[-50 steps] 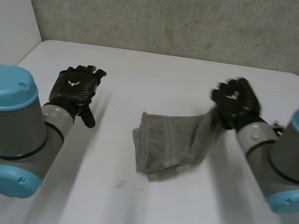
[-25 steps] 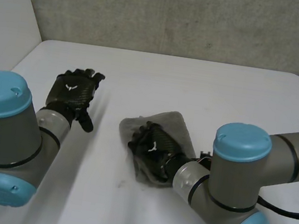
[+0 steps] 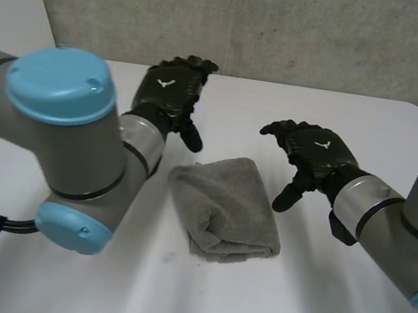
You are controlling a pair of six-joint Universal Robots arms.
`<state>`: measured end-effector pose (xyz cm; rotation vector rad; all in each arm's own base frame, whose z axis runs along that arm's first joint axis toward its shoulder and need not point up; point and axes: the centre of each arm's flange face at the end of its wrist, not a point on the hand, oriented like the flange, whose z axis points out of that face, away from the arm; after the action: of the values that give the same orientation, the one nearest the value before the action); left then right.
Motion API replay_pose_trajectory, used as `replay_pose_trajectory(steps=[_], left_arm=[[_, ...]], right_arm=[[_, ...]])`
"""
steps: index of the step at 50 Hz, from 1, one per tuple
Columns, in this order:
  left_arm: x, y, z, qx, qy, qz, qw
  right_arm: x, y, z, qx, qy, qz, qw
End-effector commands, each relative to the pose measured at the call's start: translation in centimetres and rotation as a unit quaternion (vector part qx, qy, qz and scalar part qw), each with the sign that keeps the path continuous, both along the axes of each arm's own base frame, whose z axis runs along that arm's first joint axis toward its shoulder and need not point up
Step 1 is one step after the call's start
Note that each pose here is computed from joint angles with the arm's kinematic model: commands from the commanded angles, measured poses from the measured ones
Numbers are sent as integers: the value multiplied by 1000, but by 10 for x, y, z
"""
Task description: Fold the towel.
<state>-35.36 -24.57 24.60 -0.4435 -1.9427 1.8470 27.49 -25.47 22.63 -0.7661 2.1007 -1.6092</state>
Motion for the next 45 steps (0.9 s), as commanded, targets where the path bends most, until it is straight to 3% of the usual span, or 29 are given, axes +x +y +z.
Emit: replay_pose_trajectory(steps=[1, 5, 16, 29, 36, 38, 41, 45], left_arm=[[-11, 4, -27, 88, 1, -6, 996], [-10, 12, -56, 153, -19, 0, 988], [9, 19, -113, 207, -85, 64, 973], [13, 24, -122, 216, -100, 65, 969], [8, 20, -101, 186, -92, 55, 977], [6, 20, -87, 170, -81, 51, 981], [3, 19, -51, 133, -53, 46, 989], [10, 19, 10, 74, -6, 46, 996]], right_arm=[[-5, -10, 3, 10, -2, 1, 1000], [1, -19, -12, 42, -5, 13, 999], [14, -33, -64, 134, 23, 27, 990], [21, -39, -95, 116, 83, 56, 988], [22, -41, -68, 79, 71, 58, 993], [23, -44, -35, 30, 48, 49, 997], [22, -45, -18, 2, 32, 43, 999], [12, -44, 42, -84, -24, 1, 996]])
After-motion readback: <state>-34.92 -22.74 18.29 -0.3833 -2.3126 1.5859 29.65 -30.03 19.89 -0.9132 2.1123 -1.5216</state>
